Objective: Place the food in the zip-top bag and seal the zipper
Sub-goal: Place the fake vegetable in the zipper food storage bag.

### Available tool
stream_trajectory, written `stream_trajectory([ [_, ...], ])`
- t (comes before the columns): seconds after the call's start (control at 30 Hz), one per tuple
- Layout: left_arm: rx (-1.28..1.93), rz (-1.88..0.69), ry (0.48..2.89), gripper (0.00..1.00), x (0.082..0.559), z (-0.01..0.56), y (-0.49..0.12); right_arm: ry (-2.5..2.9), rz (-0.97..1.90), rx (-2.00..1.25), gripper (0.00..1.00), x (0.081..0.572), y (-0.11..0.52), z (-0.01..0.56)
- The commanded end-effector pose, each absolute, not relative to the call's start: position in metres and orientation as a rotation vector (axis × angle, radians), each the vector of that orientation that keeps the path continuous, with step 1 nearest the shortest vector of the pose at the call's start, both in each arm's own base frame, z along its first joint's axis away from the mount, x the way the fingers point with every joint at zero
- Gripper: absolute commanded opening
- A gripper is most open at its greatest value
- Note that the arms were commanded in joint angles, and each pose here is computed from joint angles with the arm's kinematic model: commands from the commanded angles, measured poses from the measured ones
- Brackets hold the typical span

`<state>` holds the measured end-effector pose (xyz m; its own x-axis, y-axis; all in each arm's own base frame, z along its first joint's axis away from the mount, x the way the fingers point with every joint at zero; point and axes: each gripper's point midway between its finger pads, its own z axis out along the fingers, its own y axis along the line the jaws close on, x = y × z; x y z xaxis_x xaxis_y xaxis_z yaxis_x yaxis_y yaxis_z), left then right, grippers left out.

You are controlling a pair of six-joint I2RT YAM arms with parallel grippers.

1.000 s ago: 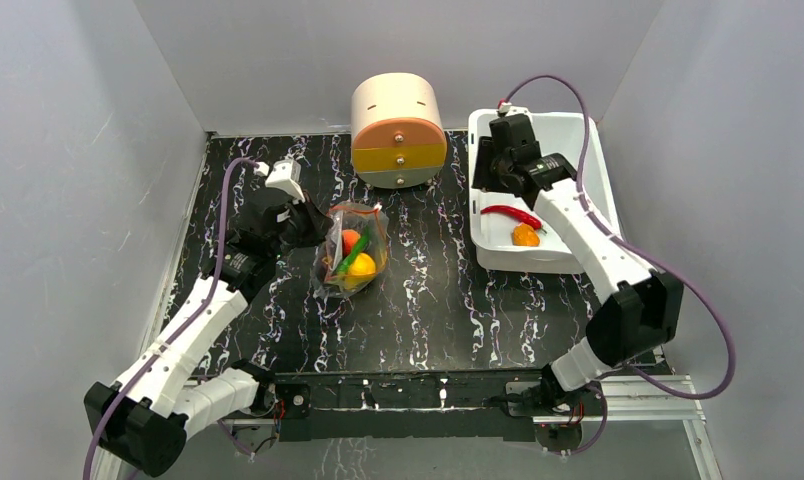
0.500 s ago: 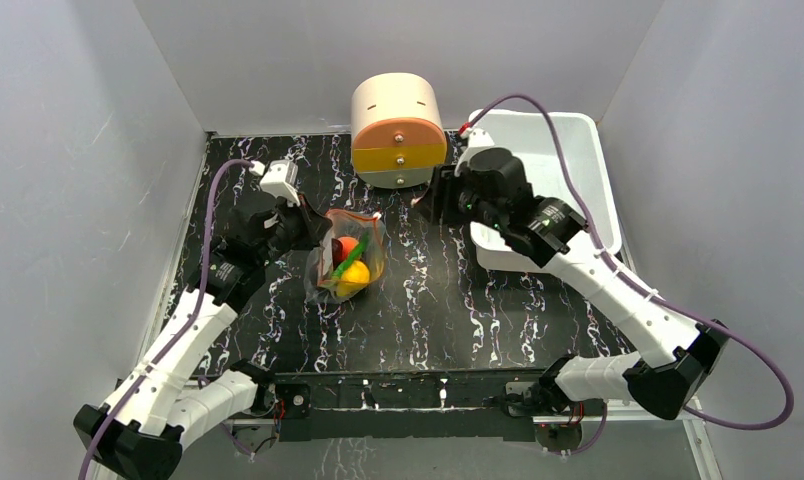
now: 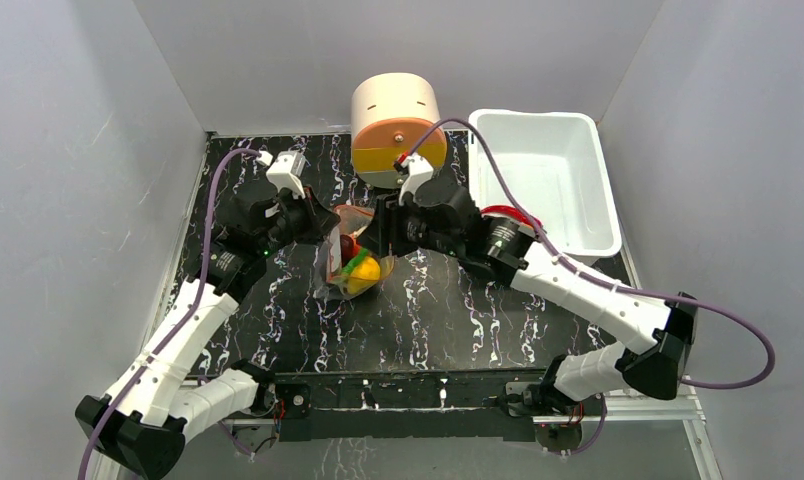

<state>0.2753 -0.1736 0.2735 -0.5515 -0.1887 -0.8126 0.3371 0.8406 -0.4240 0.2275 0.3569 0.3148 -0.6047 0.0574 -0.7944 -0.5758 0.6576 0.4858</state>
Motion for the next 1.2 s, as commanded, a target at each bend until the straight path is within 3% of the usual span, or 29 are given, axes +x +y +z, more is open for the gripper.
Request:
stream_trajectory([
  [0.0,0.143,-0.769,1.998,0.00,0.269,0.294,-0.184,2.000,0.959,-0.387,0.35,0.229,0.371,0.316],
  [0.63,0.104,-0.850,1.989,0.00,0.250,0.300,-0.184,2.069,0.611,-0.423,0.39,0.249,0.383,0.252],
  [1.17,0.097,-0.867,2.005,0.00,0.247,0.296,-0.186,1.960,0.615,-0.260,0.44,0.278,0.397,0.266],
])
